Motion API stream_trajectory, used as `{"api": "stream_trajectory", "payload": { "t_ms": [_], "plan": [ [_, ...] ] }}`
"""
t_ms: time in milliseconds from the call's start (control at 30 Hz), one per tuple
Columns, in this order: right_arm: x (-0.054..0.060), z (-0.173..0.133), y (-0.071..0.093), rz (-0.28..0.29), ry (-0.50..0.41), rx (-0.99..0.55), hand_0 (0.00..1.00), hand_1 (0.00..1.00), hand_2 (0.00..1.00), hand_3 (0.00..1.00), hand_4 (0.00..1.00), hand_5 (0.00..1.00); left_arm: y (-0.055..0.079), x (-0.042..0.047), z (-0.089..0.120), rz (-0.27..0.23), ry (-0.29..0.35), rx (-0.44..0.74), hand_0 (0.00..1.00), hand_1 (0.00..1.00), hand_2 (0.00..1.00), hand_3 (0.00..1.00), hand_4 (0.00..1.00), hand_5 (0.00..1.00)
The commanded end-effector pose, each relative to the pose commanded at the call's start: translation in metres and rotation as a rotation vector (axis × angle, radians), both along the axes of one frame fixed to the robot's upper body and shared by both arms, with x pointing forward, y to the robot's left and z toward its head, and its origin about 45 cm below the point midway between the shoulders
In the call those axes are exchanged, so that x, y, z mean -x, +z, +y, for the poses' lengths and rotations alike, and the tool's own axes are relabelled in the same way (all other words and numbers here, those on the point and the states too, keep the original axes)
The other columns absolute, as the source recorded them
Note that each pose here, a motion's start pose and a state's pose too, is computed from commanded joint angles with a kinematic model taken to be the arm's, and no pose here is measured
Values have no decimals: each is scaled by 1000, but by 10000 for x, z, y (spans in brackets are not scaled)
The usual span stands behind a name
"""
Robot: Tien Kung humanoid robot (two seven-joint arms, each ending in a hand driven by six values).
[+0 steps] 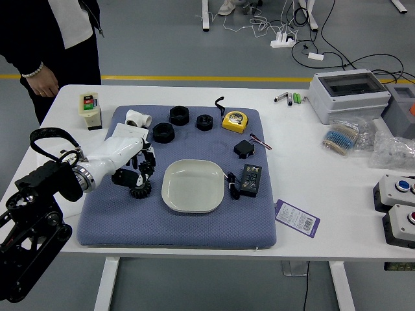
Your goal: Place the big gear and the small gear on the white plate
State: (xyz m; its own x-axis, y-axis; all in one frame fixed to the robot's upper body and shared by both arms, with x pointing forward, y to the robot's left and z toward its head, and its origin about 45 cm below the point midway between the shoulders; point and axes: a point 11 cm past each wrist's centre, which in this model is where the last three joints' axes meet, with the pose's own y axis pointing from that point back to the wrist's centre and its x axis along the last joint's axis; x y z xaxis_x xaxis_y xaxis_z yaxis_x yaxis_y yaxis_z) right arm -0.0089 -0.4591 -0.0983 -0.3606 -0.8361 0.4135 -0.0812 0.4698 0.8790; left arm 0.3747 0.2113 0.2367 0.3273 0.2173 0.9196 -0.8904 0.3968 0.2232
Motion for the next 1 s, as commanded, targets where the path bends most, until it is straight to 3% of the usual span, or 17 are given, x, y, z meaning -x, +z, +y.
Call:
{"api": "stream_trajectory", "payload": {
  "t_ms": [100, 233, 433, 467, 633, 667, 833, 867, 1000],
  "plan": [
    [15, 2, -1, 4, 1, -1, 610, 622, 720, 532, 733, 701, -36, 32, -192, -3, -43, 17, 305, 382, 420, 474, 84, 2],
    [28, 1, -1, 8, 5, -1, 609, 619, 720, 533, 733, 700, -202, 55, -381, 24, -82, 4, 306, 387, 425, 503, 89, 2],
    [36, -5, 2, 9, 7, 0, 609, 619, 720, 533, 733, 700, -428, -16, -420, 47, -66, -41, 306, 387, 425, 503, 89, 2],
    [36, -6, 2, 9, 7, 0, 608, 619, 720, 533, 734, 699, -440, -23, -415, 51, -63, -44, 366, 467, 512, 611, 207, 2],
    [40, -5, 2, 9, 6, 1, 608, 619, 720, 533, 734, 699, -515, -89, -327, 79, -21, -60, 366, 467, 512, 611, 207, 2],
    [39, -6, 2, 9, 6, 1, 609, 619, 720, 533, 734, 700, -520, -91, -322, 82, -19, -61, 435, 581, 638, 677, 438, 2],
    [34, -6, 2, 8, 7, 1, 609, 619, 720, 533, 734, 700, -556, -83, -315, 120, -16, -57, 435, 581, 638, 677, 438, 2],
    [33, -6, 2, 8, 7, 0, 609, 619, 720, 534, 735, 701, -558, -82, -315, 124, -16, -56, 498, 673, 756, 680, 614, 2],
    [25, -6, 2, 6, 4, 0, 609, 619, 720, 534, 735, 701, -542, -78, -322, 127, -21, -53, 498, 673, 756, 680, 614, 2]
  ]
}}
